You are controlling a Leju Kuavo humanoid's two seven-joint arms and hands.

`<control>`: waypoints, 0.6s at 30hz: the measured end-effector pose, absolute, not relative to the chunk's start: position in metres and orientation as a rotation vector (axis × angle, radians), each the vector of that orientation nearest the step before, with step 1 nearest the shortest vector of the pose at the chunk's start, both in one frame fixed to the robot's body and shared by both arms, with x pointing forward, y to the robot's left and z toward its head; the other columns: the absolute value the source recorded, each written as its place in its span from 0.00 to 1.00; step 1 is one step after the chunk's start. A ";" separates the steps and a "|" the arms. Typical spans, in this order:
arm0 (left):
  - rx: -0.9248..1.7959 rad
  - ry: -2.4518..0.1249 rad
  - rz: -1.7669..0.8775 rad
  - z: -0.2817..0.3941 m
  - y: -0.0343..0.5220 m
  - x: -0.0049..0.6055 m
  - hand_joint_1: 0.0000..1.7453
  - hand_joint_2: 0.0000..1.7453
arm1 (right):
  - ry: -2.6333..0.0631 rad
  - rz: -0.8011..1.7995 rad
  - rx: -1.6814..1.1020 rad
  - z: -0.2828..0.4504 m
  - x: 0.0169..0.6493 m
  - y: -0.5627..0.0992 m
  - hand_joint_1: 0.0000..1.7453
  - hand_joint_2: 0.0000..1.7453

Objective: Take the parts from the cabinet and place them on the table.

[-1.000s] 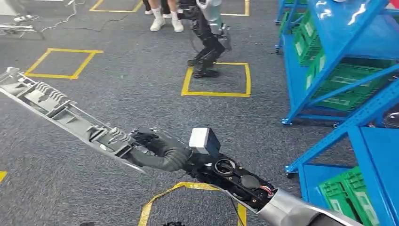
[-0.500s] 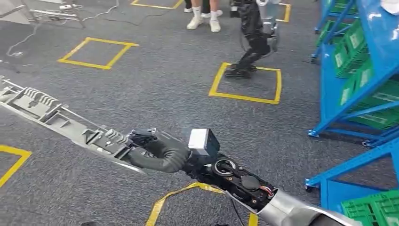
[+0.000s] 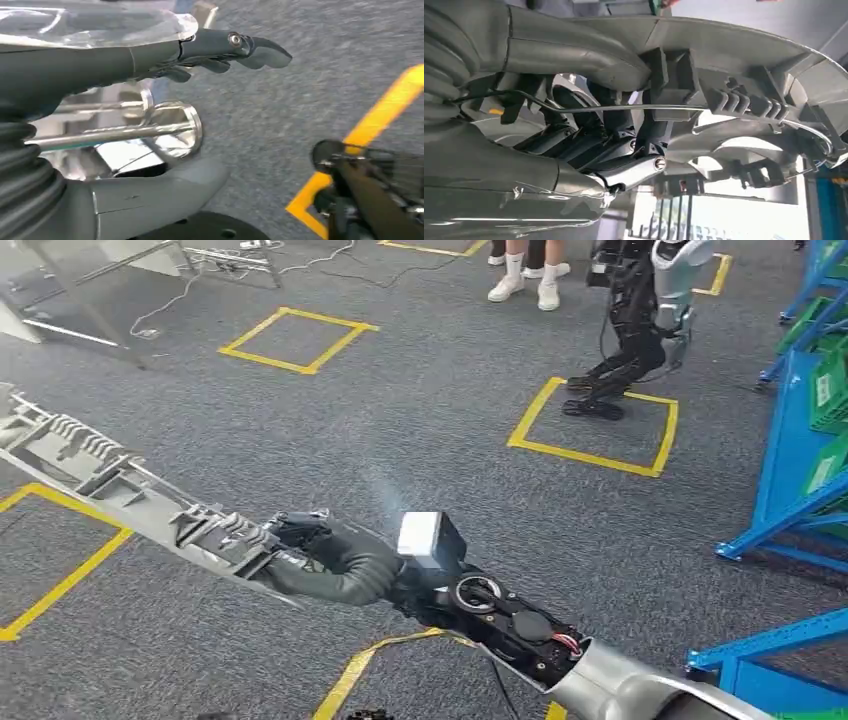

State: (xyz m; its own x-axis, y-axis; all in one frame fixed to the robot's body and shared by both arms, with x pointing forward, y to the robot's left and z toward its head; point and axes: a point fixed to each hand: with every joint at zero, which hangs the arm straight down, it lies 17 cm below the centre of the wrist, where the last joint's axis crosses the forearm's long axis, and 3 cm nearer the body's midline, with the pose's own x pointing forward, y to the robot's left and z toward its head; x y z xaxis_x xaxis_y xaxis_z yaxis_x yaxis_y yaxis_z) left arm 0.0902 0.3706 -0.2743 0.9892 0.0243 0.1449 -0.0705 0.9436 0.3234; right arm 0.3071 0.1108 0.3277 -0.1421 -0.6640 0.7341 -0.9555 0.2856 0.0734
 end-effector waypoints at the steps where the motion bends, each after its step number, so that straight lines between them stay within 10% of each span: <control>1: 0.335 -0.139 0.048 -0.274 0.371 0.089 0.00 1.00 | -1.885 0.555 1.452 0.328 0.307 0.111 1.00 1.00; 18: 0.317 -0.145 0.031 -0.275 0.358 0.092 0.00 1.00 | -1.894 0.555 1.420 0.322 0.314 0.102 1.00 1.00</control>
State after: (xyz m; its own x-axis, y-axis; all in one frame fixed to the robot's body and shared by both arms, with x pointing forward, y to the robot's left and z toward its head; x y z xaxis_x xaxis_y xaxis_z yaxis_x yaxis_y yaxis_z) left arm 0.0923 0.3576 -0.2753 0.9891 0.0073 0.1471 -0.0528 0.9499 0.3081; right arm 0.3145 0.1023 0.3220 -0.1587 -0.6511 0.7422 -0.9487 0.3089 0.0681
